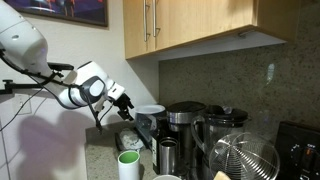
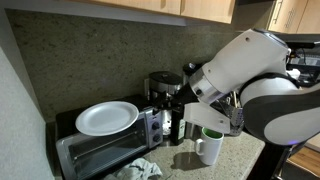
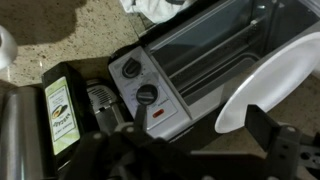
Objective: Remove the white plate from the top of the oven and put it inside the oven
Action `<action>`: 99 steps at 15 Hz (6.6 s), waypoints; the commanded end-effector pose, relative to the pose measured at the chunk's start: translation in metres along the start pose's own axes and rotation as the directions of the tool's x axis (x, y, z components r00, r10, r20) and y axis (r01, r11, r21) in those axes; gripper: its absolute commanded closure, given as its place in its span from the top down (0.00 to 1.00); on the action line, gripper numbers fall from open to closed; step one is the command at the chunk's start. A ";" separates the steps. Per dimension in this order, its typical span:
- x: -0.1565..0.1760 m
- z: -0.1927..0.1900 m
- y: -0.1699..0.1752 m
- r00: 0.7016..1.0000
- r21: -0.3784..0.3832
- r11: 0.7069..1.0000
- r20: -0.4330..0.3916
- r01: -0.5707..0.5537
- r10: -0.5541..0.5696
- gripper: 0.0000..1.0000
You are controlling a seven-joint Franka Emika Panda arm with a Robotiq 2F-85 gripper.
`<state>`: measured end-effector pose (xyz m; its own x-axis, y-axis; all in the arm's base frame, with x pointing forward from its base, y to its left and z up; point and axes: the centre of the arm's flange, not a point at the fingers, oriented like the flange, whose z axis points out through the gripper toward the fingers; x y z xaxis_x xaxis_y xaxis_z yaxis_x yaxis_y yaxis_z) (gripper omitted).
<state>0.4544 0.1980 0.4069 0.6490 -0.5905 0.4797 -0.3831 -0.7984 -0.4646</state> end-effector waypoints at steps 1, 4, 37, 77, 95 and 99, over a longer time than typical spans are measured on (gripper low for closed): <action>-0.015 0.031 -0.042 0.998 0.025 0.999 -0.056 -0.040 0.042 1.00; -0.025 0.030 -0.058 0.996 0.034 0.998 -0.071 -0.052 0.054 1.00; -0.064 0.038 -0.066 0.962 -0.029 0.989 -0.238 -0.148 0.137 0.09; -0.059 0.026 -0.076 0.972 -0.017 0.995 -0.215 0.094 -0.096 1.00; -0.061 0.050 -0.055 0.974 -0.005 1.000 -0.226 -0.005 0.004 0.68; -0.059 0.052 -0.054 0.971 0.014 1.000 -0.236 -0.022 0.025 0.35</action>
<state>0.4655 0.2845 0.3705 0.4856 -0.6039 0.6320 -0.4003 -0.7964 -0.4534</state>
